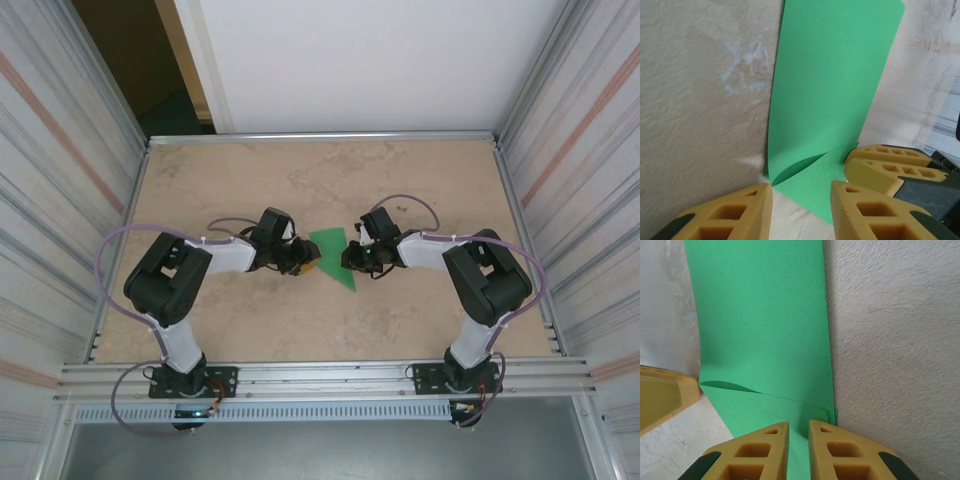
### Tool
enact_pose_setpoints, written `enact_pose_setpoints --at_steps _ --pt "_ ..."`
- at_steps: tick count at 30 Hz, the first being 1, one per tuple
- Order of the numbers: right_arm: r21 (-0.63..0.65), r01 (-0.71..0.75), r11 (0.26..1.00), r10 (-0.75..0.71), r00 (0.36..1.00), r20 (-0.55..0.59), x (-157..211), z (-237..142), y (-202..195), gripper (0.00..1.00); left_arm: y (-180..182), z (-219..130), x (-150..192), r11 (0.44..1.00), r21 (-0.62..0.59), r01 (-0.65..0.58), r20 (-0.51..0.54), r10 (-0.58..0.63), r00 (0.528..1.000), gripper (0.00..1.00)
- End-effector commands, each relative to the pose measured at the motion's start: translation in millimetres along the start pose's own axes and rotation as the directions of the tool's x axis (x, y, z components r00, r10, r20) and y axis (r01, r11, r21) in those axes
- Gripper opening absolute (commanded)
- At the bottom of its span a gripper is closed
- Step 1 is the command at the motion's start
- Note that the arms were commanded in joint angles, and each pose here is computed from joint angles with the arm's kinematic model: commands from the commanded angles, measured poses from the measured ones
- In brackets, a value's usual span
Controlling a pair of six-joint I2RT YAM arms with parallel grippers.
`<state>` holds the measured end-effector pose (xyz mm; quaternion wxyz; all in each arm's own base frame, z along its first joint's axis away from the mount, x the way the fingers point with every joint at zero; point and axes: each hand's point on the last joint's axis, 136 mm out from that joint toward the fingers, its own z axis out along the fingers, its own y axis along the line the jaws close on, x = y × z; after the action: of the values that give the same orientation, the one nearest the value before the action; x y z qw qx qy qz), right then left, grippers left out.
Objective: Fold a paper plane with a square sheet of paper (pick it up from the middle)
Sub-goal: Fourth fold the wing at the center of the table.
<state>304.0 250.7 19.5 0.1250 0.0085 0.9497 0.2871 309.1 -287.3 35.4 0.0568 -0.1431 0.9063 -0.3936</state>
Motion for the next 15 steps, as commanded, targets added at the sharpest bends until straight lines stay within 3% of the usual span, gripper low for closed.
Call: enact_pose_setpoints --at_steps 1,7,15 --pt "0.055 -0.054 0.997 0.056 0.997 -0.043 14.7 6.5 -20.8 0.17 -9.4 5.1 0.0 1.000 0.024 -0.006 -0.015 0.006 1.000 0.36" --pt "0.054 -0.053 0.997 0.055 0.997 -0.045 15.5 6.7 -20.7 0.17 -8.1 8.9 1.2 1.000 0.017 0.006 -0.035 -0.006 0.999 0.40" --pt "0.065 -0.058 0.996 0.062 0.997 -0.046 15.9 7.6 -24.2 0.17 2.1 -4.3 -1.6 0.999 -0.045 0.004 0.027 -0.003 1.000 0.40"
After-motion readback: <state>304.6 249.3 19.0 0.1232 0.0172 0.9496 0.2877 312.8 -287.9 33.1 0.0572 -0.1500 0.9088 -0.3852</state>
